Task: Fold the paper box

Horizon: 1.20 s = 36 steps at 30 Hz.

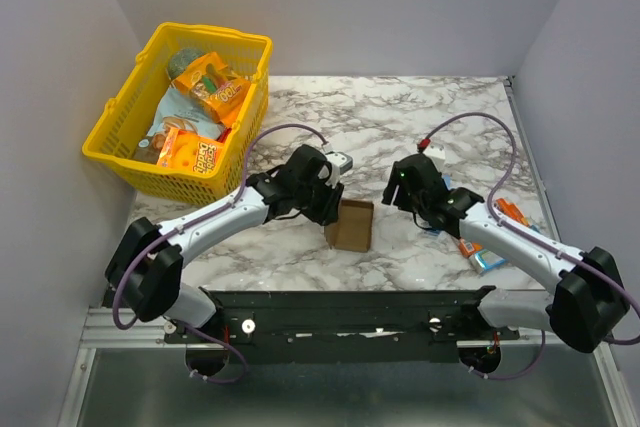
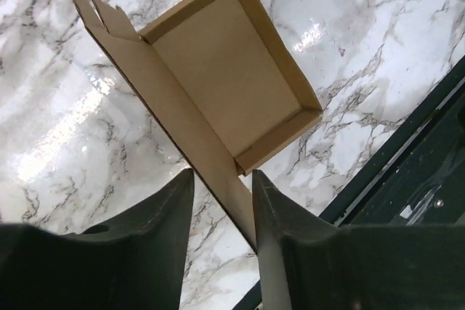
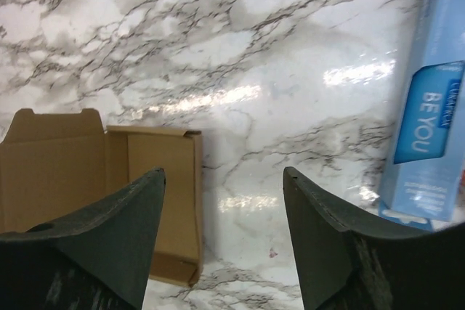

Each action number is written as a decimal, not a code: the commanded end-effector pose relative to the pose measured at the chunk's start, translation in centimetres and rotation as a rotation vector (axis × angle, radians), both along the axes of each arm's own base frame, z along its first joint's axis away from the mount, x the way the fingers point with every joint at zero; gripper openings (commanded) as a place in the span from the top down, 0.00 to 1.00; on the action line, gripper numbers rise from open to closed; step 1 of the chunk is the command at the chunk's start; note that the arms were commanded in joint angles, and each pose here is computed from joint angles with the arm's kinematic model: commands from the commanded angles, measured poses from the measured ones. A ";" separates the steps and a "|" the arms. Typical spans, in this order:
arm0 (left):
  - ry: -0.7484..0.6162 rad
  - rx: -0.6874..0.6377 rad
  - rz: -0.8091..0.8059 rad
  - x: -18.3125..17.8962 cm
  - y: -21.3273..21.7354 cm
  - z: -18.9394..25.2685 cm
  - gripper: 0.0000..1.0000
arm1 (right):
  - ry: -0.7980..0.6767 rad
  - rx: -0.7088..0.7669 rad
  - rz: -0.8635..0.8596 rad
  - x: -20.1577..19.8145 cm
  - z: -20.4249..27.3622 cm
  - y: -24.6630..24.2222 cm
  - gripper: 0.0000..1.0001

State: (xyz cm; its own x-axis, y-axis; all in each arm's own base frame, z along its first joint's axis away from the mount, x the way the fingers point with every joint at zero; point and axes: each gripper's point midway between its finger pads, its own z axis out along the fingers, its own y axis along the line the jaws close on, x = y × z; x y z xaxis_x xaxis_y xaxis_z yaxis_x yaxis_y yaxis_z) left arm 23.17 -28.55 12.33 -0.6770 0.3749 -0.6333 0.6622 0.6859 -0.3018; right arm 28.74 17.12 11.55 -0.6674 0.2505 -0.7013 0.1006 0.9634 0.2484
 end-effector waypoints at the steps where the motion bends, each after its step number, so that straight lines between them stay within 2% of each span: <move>1: -0.019 0.068 -0.122 -0.4 -0.7 -0.9 0.72 | -0.062 -0.103 -0.015 0.1 1.3 -3.1 0.26; 5: -0.098 0.100 -0.228 -0.1 -1.3 0.0 0.87 | -0.133 -0.124 0.019 0.7 2.2 -3.4 0.26; 11: -0.234 0.176 -0.411 0.9 -1.7 0.4 0.92 | -0.185 -0.102 0.103 0.8 1.1 -2.3 0.26; 16: -0.315 0.285 -0.533 1.3 -1.5 0.2 0.88 | -0.246 -0.063 0.184 0.3 0.3 -1.4 0.26; 18: -0.336 0.327 -0.542 1.9 -1.3 0.0 0.82 | -0.281 -0.025 0.219 0.1 0.4 -0.8 0.26; 22: -0.371 0.343 -0.466 3.3 -1.5 0.4 0.25 | -0.316 0.010 0.245 -0.4 0.4 -0.5 0.26; 25: -0.434 0.328 -0.399 4.6 -1.8 2.1 0.10 | -0.344 0.022 0.291 -0.5 1.0 0.2 0.25; 31: -0.559 0.197 -0.272 6.0 -2.8 6.9 0.03 | -0.378 0.009 0.405 -0.8 1.7 1.4 0.25; 35: -0.577 0.140 -0.122 6.7 -1.6 8.5 0.01 | -0.361 -0.030 0.437 -0.5 0.5 1.6 0.20; 36: -0.537 0.108 -0.071 6.4 -1.3 8.5 0.01 | -0.352 -0.043 0.426 -0.1 0.6 1.5 0.20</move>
State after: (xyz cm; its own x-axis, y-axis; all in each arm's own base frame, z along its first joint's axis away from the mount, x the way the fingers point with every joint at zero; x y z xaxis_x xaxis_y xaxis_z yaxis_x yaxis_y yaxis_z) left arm 28.33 -30.68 17.27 -0.1686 0.6639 -0.7286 0.8539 0.4676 0.2285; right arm 27.92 18.33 12.37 -0.4413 0.0280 -0.8969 -0.3484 0.9157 0.2000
